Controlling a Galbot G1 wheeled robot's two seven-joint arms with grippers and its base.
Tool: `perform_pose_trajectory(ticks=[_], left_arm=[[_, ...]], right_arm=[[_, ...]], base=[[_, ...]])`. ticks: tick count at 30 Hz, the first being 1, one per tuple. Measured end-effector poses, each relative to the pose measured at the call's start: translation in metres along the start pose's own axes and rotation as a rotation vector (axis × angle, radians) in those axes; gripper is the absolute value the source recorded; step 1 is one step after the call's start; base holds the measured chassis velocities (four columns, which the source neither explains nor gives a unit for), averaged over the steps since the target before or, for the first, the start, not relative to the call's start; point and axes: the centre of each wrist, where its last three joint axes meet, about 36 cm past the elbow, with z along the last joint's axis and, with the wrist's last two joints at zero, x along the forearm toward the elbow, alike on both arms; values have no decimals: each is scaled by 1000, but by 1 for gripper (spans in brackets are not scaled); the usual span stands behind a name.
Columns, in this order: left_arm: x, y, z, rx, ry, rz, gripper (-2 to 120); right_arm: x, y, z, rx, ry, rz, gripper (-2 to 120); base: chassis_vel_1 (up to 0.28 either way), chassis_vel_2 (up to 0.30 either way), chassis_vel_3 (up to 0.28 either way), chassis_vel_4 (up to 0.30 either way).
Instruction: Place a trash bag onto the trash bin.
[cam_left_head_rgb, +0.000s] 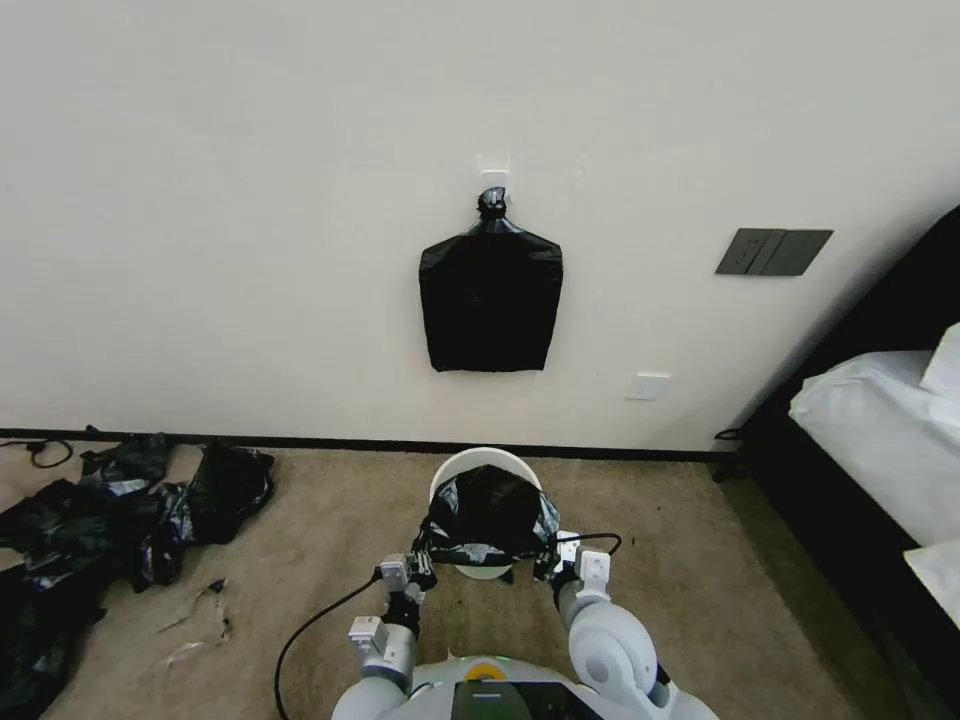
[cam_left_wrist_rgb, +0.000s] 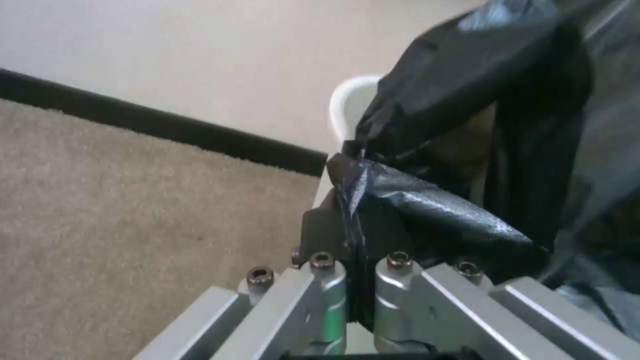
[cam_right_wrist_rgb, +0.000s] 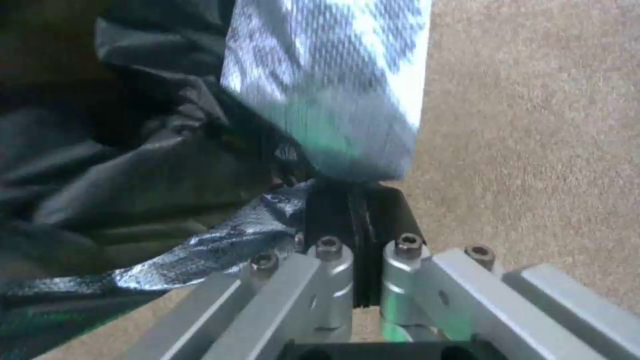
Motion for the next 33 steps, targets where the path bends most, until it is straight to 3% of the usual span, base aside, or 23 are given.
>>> perform_pose_trajectory(ticks=[11,17,25,28,30,33], left_arm=[[-37,22,24,-89,14,-12,0],[-40,19,24,-86,8,-3,14],[-19,19,11,-74,3,21,49],[-17,21,10,-76,3,21,52],[-11,25,8,-80,-2,27,67],[-5,28,8,-83,-23,39,77]], right_arm=[[-28,4,-2,2,-53,-9,0],[-25,4,2,2,-64,-31,0],[-4,-4,13,15,-79,-50,31],[-2,-5,15,20,-82,-51,34],[5,-8,20,34,-98,-54,50],[12,-13,25,59,-126,-53,59]], base=[[0,0,0,0],[0,0,0,0],[0,0,0,0],[0,0,0,0],[0,0,0,0],[0,0,0,0]])
